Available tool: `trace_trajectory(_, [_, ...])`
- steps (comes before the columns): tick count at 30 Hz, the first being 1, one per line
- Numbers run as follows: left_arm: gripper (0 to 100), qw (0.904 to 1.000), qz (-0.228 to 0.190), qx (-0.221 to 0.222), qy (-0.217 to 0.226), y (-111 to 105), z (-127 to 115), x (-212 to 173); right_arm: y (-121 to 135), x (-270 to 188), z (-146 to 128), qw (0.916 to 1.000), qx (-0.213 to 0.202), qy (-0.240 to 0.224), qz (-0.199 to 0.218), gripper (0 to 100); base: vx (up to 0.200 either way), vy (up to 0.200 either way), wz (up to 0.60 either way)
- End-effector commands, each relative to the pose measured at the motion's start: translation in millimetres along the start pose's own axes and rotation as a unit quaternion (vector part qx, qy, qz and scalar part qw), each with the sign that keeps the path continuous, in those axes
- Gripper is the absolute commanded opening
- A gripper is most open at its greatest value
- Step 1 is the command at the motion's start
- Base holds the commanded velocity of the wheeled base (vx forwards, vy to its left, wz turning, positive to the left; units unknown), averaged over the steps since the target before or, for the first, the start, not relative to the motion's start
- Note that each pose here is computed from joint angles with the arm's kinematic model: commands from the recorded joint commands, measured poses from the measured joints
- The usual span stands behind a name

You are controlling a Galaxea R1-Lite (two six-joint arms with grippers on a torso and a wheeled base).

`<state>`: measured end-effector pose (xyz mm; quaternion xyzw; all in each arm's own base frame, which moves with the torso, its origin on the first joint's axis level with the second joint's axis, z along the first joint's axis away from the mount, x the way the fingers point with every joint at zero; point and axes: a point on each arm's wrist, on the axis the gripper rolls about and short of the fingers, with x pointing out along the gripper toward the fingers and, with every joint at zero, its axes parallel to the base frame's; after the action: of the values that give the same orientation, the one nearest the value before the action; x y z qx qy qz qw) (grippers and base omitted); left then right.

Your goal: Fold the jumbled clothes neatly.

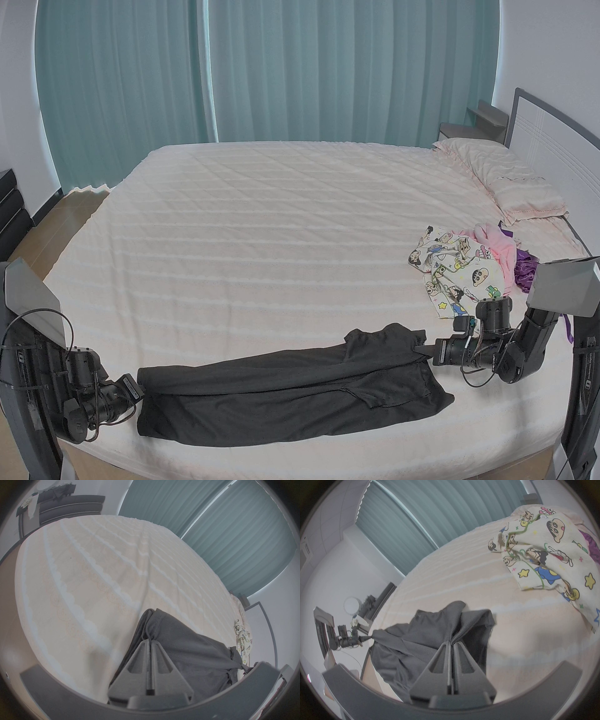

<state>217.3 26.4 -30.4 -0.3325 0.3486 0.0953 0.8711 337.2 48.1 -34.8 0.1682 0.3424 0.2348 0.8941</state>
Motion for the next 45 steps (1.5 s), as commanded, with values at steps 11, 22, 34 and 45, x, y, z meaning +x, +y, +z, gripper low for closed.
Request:
trace_trajectory(11, [100,0.9994,0.019,0.003,0.028,7,-10,4,-3,-1,-9,0.9996,-0.009,0.024,-0.007,100,0.0,0.0,0.0])
trace_trajectory(22, [100,0.9979,-0.047,-0.02,-0.041,5,25,-24,-4,-14,17,0.9996,-0.011,-0.025,-0.01,100,0.0,0.0,0.0])
trace_trajectory(34, [100,0.9938,-0.095,0.055,0.018,12,20,-22,-5,-6,19,0.9986,0.045,-0.026,0.004,100,0.0,0.0,0.0])
trace_trajectory(45, [100,0.9791,-0.094,0.163,0.077,16,-5,7,0,-4,16,0.9988,0.043,-0.019,0.009,100,0.0,0.0,0.0])
